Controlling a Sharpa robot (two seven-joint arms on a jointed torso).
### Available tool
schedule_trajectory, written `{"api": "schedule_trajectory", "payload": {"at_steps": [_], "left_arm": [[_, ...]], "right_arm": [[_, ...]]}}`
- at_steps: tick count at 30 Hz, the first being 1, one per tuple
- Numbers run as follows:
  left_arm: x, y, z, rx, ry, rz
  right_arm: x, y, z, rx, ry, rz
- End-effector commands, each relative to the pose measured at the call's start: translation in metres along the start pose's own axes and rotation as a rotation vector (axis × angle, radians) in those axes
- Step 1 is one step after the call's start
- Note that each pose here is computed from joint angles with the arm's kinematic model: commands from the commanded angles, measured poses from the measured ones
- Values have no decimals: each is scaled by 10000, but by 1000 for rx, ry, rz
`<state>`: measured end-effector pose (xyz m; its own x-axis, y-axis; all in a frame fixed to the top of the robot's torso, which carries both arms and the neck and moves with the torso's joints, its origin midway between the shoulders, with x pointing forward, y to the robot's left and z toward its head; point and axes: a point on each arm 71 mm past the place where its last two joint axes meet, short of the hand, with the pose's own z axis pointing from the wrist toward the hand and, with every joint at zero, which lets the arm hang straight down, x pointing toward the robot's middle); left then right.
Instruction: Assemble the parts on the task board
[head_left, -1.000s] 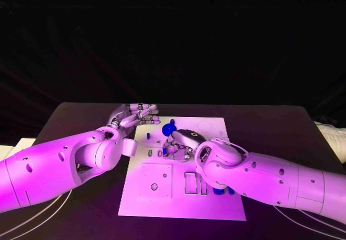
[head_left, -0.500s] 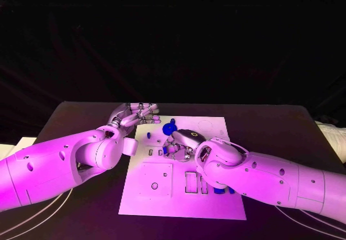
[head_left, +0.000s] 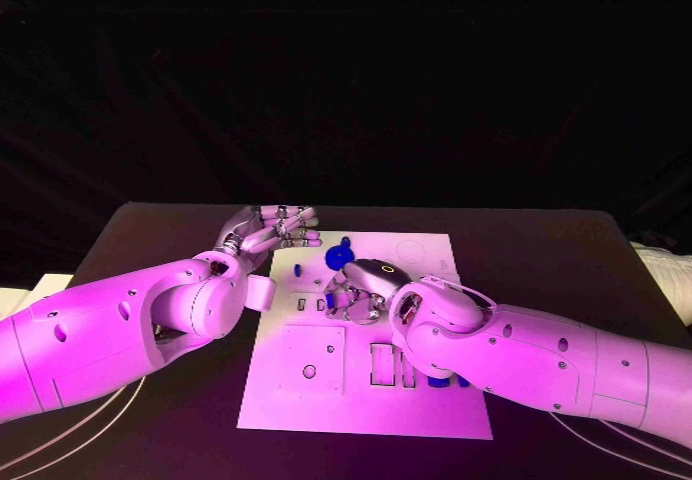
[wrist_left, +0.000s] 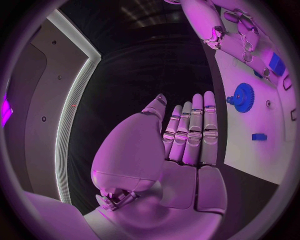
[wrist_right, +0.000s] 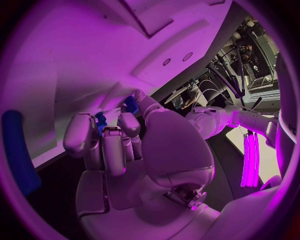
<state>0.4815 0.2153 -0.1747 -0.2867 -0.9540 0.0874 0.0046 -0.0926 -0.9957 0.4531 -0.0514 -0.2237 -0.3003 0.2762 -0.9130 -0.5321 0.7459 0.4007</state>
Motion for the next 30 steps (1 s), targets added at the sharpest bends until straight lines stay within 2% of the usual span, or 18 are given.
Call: {"api": "schedule_trajectory", "payload": {"at_steps": [1,8,11,12,14,17,20,23,25,27,30], "left_arm": [[23,-11,2,7,17,-9],[14,-5,1,-1,18,-3],[-9,2,-3,-12,14,11],[-16,7,-5,-19,14,18],[-17,37,-24,-72,34,43],[-24,76,-54,-147,71,93],[-22,110,-74,-210,109,134],[-22,139,-86,-313,171,235],[-20,152,-86,-402,213,347],[-26,160,-90,-476,236,475],[-30,146,-88,-547,251,682]], "right_arm": [[-30,27,-16,-7,-60,27],[-106,71,-102,-42,-165,95],[-179,93,-171,-72,-184,143],[-221,100,-198,-89,-183,161],[-358,85,-265,-121,-140,212],[-567,-37,-352,-97,-82,307],[-759,-165,-418,-65,-65,381],[-1018,-374,-532,-5,-89,468],[-1178,-545,-624,48,-121,536],[-1283,-694,-709,97,-153,593],[-1385,-855,-811,144,-191,640]]}}
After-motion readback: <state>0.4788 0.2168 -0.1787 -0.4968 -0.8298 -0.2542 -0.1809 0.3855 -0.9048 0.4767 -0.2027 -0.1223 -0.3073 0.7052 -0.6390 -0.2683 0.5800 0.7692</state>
